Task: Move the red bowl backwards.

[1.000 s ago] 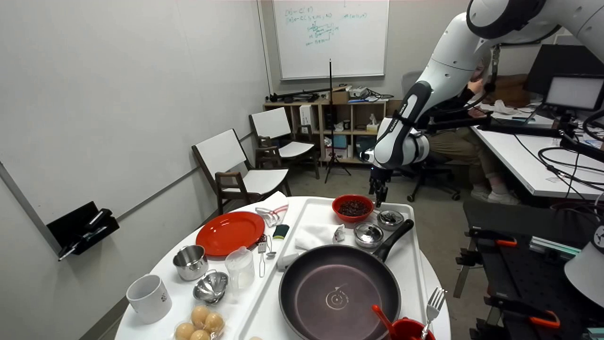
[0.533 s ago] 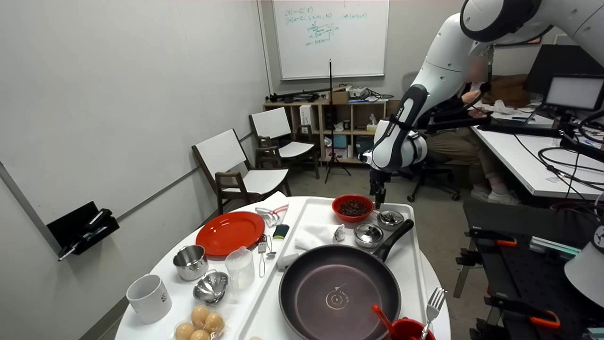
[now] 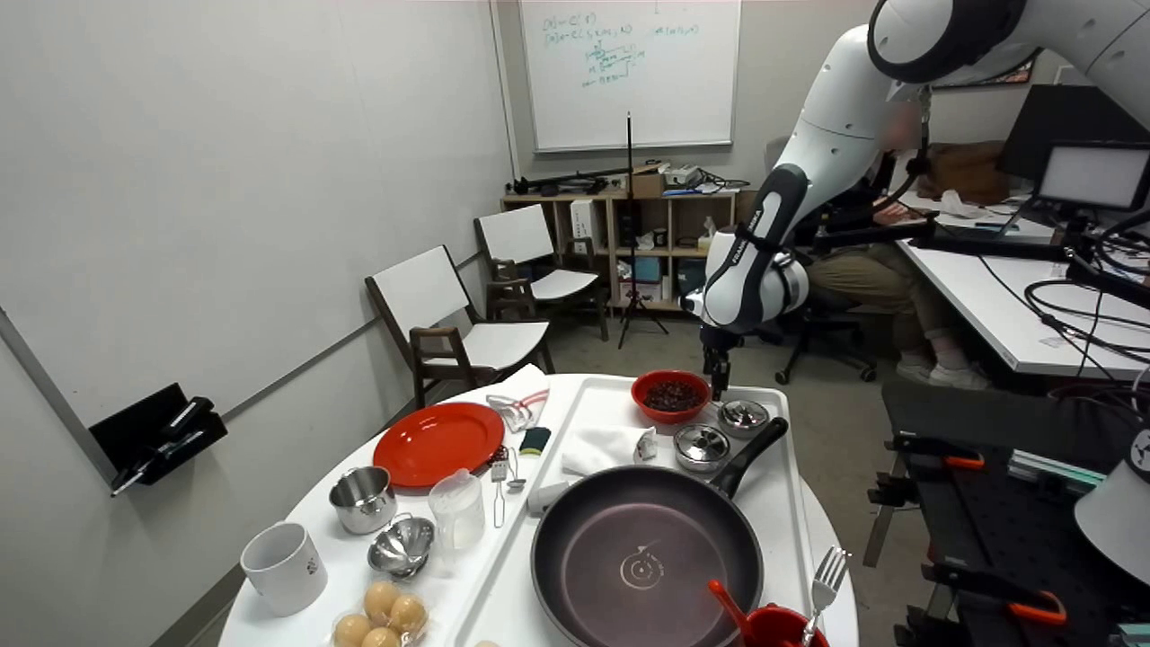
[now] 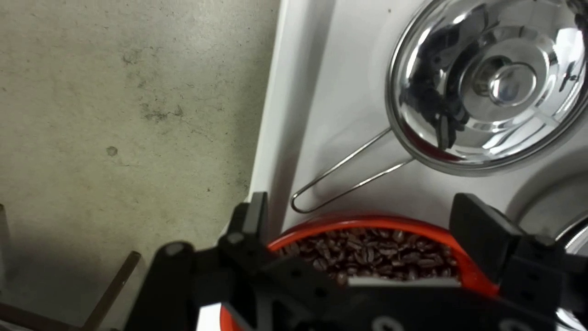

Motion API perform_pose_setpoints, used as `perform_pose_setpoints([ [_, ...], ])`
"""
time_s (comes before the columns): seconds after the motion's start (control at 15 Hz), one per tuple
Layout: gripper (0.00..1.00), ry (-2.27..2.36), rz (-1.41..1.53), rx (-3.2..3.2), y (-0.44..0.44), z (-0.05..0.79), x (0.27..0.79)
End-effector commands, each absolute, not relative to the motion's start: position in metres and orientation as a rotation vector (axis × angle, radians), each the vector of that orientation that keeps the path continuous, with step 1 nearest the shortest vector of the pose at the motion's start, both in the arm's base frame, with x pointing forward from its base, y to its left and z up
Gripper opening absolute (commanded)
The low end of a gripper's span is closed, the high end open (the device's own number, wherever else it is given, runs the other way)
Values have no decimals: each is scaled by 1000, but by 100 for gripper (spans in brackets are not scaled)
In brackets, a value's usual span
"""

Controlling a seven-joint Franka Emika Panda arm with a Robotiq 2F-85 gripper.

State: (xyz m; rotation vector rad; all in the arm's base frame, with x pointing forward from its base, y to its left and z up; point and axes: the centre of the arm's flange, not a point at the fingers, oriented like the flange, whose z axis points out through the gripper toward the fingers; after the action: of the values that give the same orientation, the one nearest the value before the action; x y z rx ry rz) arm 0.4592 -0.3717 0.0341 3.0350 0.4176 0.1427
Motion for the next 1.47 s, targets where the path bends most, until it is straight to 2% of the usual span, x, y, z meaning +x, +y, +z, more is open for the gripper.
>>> perform_pose_setpoints([
  [0.0, 100, 389, 102, 3044, -368, 31, 462],
  [1.4, 100, 426, 138, 3020, -372, 37, 479],
])
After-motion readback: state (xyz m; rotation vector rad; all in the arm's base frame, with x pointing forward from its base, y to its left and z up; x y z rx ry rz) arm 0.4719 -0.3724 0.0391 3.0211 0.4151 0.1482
